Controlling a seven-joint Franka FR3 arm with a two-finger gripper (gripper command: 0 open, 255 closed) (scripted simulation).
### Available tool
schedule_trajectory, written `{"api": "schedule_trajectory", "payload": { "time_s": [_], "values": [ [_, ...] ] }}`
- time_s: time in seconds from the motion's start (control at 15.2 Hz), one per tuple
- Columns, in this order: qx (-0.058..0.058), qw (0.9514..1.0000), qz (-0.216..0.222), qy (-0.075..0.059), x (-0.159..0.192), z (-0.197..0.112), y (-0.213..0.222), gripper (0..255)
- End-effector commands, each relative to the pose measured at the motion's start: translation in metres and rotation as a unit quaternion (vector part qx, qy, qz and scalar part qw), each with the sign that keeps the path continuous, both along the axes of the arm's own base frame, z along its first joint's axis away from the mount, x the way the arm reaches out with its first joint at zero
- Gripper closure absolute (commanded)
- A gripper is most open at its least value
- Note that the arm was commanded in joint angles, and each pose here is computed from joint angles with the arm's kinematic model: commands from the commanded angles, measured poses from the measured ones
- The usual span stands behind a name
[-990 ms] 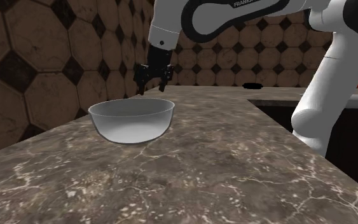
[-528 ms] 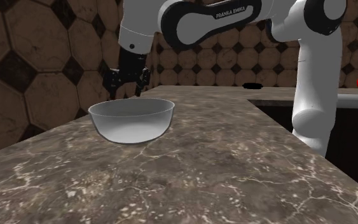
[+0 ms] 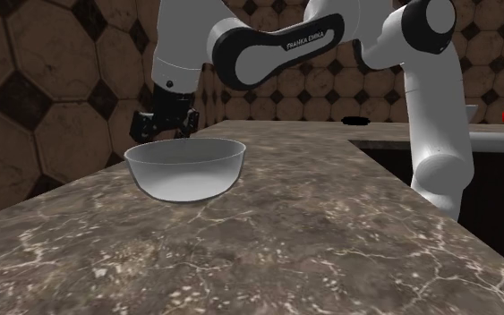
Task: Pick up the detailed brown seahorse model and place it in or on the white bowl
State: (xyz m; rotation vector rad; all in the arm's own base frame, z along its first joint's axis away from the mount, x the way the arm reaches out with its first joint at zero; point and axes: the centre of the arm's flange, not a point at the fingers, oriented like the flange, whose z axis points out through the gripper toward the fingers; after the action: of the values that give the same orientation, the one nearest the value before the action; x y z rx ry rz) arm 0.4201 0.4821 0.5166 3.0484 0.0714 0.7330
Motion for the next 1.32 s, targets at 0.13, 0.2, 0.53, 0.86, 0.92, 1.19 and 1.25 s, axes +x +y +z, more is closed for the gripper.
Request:
{"api": "schedule_trajectory", "payload": {
  "time_s": [0.13,0.2,0.53,0.86,0.92,1.19,1.25],
  "values": [
    [0.0,1.0,0.0,0.0,0.004,-0.0068,0.0012,0],
    [0.0,1.0,0.0,0.0,0.004,-0.0068,0.0012,0],
    [0.0,1.0,0.0,0.0,0.004,-0.0068,0.0012,255],
    [0.0,1.0,0.0,0.0,0.004,-0.0068,0.0012,255],
    [0.0,1.0,0.0,0.0,0.004,-0.0068,0.0012,255],
    [0.0,1.0,0.0,0.0,0.004,-0.0068,0.0012,0],
    [-0.003,0.9991,0.017,0.039,0.0038,0.001,-0.0066,0]
  ]
}}
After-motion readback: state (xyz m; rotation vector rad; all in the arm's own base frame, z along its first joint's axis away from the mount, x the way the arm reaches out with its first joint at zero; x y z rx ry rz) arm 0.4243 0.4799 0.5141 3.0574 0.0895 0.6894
